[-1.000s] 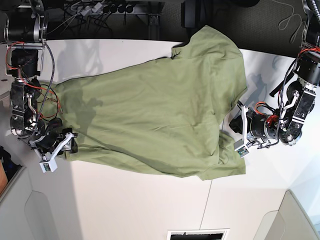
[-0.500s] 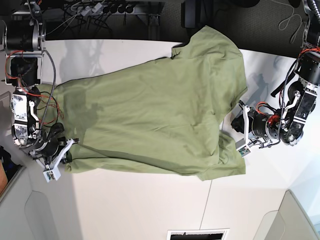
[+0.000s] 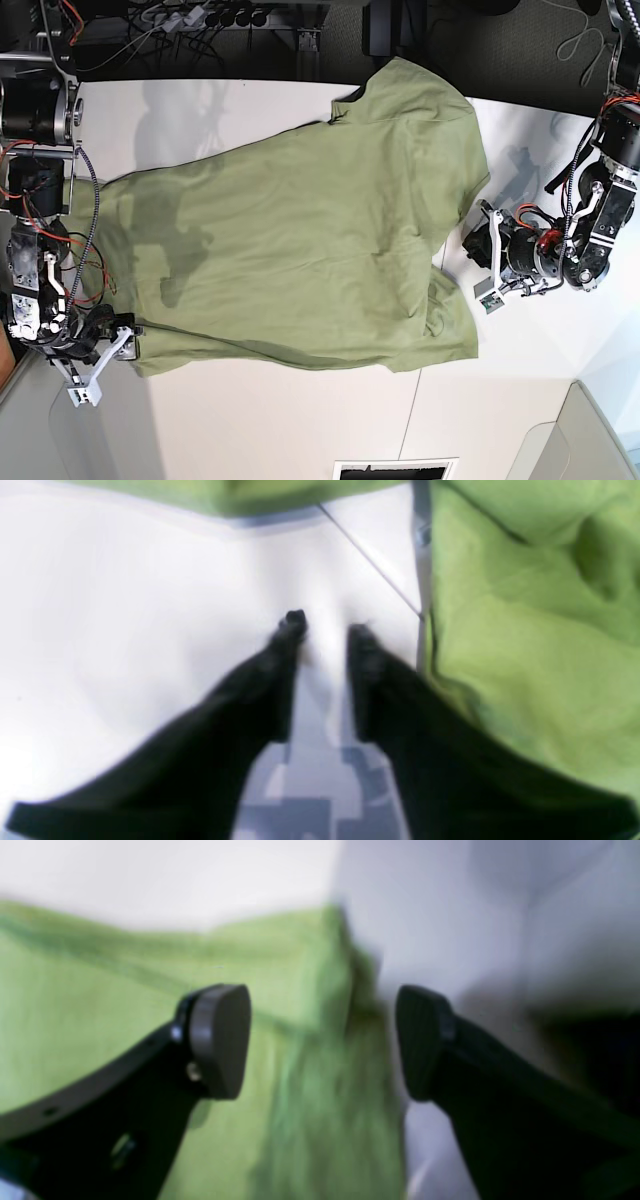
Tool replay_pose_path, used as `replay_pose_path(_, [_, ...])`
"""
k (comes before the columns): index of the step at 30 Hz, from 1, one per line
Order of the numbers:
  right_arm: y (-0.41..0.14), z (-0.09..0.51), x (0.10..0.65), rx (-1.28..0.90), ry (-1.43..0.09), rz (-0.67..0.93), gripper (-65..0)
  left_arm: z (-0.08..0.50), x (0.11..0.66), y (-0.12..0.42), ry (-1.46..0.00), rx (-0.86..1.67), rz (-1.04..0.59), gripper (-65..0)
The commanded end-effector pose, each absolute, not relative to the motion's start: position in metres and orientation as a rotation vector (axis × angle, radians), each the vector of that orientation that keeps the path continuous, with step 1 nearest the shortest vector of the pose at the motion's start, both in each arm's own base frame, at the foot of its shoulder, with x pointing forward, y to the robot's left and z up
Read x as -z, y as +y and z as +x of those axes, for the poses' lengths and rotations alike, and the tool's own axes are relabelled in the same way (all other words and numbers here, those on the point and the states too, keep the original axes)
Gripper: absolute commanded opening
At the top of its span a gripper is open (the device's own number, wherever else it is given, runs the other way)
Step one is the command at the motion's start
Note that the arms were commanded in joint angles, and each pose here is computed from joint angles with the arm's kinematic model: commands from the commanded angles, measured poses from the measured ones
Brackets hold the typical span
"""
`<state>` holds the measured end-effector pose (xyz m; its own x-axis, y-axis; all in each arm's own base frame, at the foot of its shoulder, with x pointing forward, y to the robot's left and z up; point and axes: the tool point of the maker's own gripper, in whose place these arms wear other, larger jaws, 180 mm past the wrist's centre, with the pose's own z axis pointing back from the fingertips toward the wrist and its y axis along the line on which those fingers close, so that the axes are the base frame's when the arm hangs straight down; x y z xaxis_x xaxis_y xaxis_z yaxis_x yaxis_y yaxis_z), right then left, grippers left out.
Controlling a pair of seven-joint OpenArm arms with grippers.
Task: Layout the t-shirt on the table in an organized manner, then fold the t-shirt properly
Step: 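Regrasp the shirt edges with both grippers to spread it flat, then pull the shirt hem with the left gripper away from the right gripper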
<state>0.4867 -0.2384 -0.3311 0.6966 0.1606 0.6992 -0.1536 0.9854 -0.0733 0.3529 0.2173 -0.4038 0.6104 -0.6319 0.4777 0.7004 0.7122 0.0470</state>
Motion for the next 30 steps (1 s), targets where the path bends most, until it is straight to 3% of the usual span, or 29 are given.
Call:
replay_pose_path(1, [-0.243, 0.497, 0.309, -0.153, -0.831, -0.002, -20.5, 0.365, 0.391, 0.226, -0.526, 0.754, -0.120, -37.6])
replay_pose_path(8, [-0.223, 0.446, 0.349, -0.170, -0.750, 0.070, -20.5, 0.398, 0.378, 0.241, -0.665, 0.655, 0.027, -36.2])
replay_pose_path(16, [-0.174, 0.395, 0.358, -0.243, -0.794, 0.130, -20.6, 0.435, 0.346, 0.217, -0.834, 0.513, -0.032, -36.2])
replay_pose_path(24, [-0.141, 0.360, 0.394, -0.235, -0.718, 0.208, -20.6, 0.431, 0.376, 0.202, -0.779, 0.457, -0.078, -36.2])
replay_pose_path(30, [-0.131, 0.345, 0.407, -0.233, -0.687, 0.236, -20.6, 0.431, 0.395, 0.216, -0.737, 0.379, 0.012, -36.6])
